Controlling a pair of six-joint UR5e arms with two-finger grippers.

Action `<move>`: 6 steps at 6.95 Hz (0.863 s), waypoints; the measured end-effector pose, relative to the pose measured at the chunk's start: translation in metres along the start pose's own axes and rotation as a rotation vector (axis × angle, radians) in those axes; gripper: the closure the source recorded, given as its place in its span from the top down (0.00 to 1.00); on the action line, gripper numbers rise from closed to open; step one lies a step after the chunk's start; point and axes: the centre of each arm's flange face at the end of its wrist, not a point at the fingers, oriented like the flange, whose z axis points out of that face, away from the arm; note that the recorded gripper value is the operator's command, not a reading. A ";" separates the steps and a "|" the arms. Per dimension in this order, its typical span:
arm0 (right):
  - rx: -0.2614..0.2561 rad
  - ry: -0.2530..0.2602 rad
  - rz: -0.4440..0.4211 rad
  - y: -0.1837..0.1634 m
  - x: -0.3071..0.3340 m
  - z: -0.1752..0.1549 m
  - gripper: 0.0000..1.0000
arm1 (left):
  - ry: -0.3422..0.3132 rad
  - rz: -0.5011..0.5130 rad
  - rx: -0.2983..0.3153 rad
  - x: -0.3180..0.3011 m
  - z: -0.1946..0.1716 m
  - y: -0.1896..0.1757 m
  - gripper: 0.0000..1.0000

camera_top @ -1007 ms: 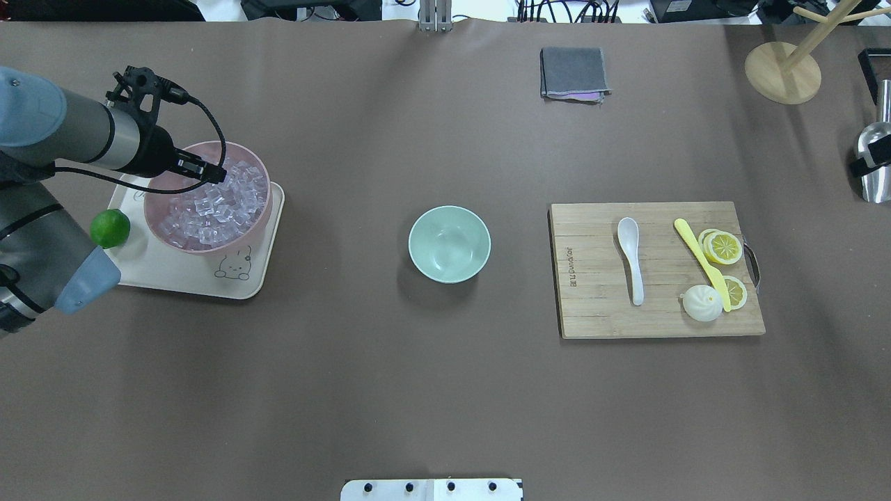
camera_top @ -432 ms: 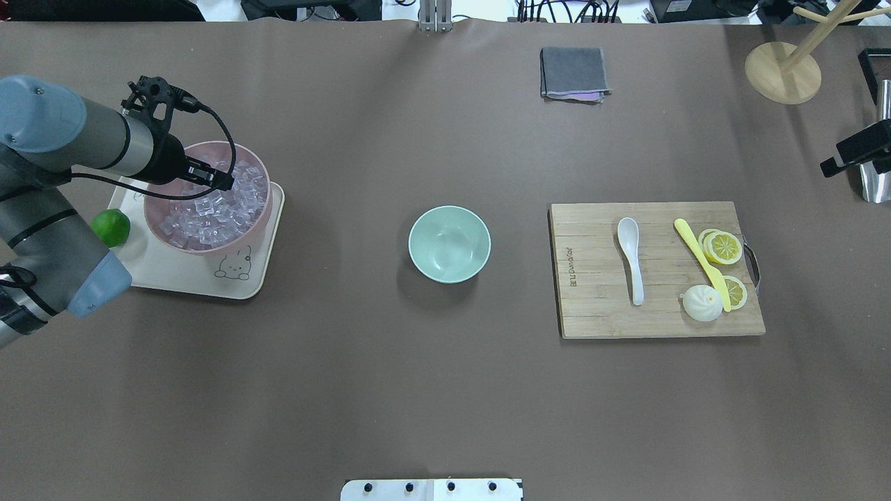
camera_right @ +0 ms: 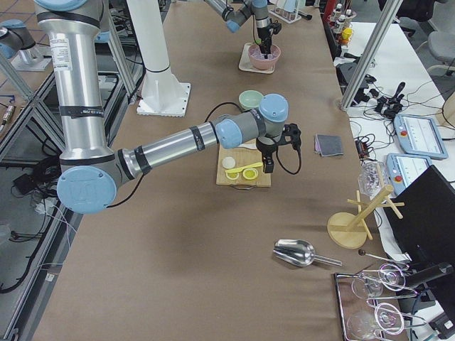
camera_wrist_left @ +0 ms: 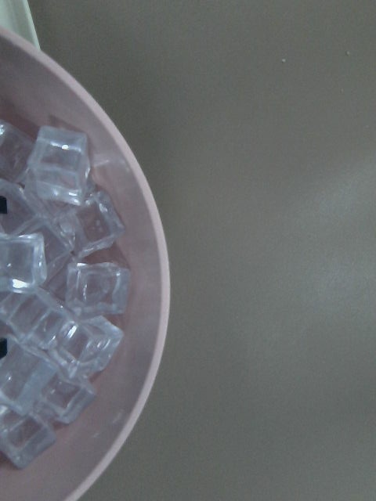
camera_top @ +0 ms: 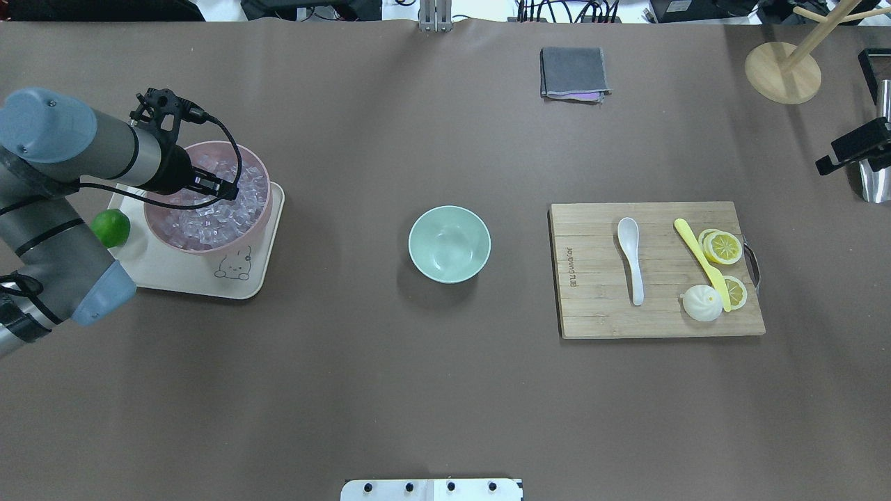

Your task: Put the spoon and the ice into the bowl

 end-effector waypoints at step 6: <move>0.001 -0.001 0.010 -0.004 -0.009 0.001 1.00 | 0.015 0.001 0.004 0.002 -0.007 0.000 0.00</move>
